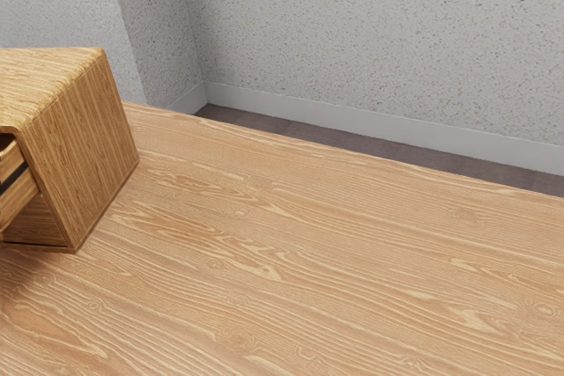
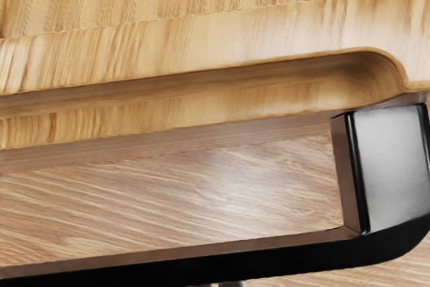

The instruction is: Push the drawer handle with one arm to close the drawer

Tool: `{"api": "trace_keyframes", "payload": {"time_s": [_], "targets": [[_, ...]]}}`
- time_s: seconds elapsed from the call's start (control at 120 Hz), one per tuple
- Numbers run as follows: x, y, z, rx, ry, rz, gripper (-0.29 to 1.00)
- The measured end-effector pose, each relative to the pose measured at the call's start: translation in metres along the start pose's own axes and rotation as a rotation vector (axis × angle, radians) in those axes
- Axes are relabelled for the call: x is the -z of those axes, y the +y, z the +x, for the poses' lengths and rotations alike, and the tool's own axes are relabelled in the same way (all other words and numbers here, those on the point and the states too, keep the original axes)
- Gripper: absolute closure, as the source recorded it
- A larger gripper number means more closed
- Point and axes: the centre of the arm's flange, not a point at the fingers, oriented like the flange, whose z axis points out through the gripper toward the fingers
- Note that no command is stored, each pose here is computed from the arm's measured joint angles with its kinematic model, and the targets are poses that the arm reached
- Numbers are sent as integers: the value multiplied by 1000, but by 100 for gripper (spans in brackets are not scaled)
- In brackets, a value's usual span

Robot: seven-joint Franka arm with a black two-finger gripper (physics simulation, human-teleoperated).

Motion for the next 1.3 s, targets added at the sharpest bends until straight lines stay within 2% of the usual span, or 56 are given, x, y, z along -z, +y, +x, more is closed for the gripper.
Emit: {"api": "trace_keyframes", "payload": {"time_s": [0.458, 1.3], "targets": [[-9, -21, 47, 18, 2, -17, 79], [-19, -34, 123, 21, 15, -11, 79]]}}
